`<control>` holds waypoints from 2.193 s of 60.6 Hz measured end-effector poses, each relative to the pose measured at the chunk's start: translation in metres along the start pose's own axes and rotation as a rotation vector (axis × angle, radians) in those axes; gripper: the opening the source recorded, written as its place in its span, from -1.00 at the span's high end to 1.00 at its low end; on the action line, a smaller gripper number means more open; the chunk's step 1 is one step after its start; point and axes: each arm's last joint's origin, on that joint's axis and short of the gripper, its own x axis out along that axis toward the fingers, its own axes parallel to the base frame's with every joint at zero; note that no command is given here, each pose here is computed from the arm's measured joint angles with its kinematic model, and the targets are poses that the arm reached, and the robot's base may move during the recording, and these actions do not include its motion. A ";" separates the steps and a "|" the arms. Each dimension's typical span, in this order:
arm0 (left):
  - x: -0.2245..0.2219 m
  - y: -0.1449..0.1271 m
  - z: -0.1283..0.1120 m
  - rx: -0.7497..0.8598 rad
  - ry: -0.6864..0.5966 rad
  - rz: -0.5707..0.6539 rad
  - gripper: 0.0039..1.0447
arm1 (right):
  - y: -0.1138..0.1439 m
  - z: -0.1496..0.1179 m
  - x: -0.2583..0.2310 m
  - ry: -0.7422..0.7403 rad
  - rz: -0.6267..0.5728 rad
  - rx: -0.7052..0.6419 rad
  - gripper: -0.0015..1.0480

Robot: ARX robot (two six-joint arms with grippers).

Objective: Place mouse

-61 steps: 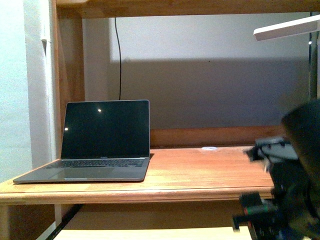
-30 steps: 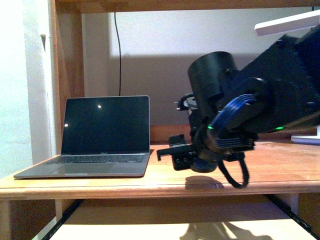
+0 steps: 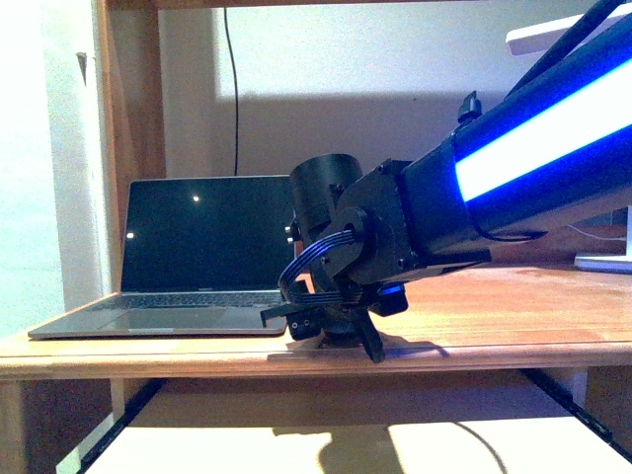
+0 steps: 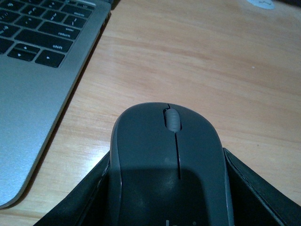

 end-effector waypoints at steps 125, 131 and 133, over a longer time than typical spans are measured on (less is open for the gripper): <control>0.000 0.000 0.000 0.000 0.000 0.000 -0.86 | -0.102 -0.222 -0.181 -0.004 0.559 0.104 -0.86; 0.000 0.000 0.000 0.000 0.000 0.000 -0.86 | -0.093 -0.214 -0.165 -0.004 0.544 0.120 -0.86; 0.000 0.000 0.000 0.000 0.000 0.000 -0.86 | -0.090 -0.211 -0.161 -0.005 0.537 0.122 -0.86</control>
